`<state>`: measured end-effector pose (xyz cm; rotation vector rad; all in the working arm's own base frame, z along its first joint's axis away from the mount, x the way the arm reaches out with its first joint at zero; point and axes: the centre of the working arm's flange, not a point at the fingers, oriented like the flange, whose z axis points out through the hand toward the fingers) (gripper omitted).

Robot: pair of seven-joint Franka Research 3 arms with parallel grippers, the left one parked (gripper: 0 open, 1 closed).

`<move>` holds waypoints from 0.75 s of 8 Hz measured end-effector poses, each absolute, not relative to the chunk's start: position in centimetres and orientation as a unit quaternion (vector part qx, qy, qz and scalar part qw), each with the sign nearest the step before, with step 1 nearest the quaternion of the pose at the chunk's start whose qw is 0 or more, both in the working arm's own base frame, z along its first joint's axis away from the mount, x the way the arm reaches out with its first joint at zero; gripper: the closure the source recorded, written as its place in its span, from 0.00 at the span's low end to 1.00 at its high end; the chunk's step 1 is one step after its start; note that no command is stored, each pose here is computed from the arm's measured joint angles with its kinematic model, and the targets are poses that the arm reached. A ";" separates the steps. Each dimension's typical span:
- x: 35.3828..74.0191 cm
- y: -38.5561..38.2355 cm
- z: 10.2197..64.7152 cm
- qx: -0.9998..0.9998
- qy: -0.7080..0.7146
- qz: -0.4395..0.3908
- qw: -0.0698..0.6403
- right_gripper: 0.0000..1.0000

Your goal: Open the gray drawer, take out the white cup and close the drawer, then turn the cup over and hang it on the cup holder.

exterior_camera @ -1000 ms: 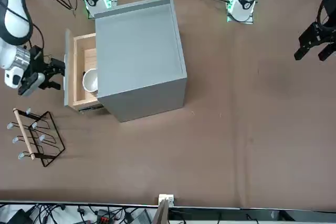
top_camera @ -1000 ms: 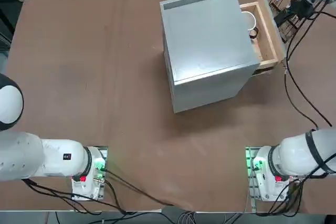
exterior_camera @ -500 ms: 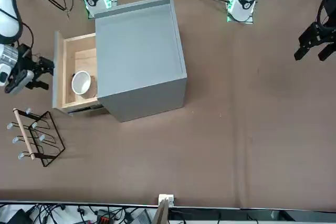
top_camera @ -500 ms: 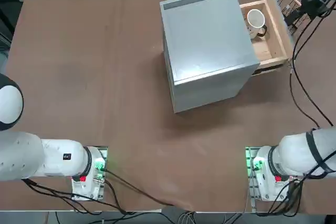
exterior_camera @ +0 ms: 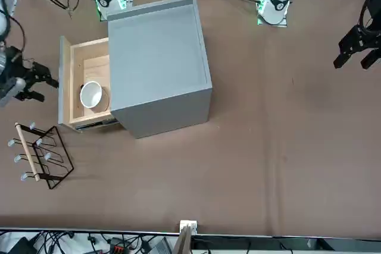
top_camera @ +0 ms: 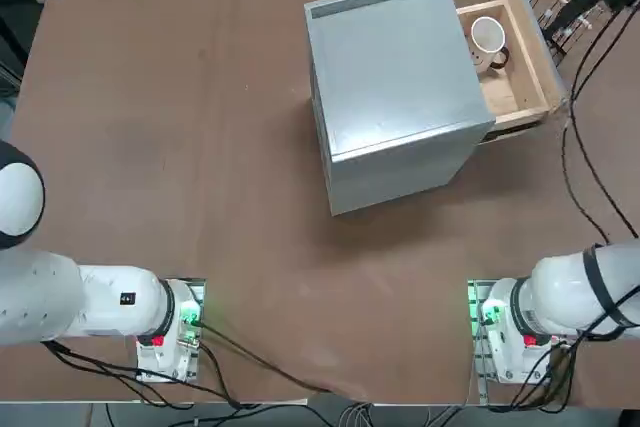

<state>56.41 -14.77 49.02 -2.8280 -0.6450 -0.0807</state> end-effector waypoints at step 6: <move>58.0 -1.0 56.7 -0.978 0.184 0.041 0.093 0.04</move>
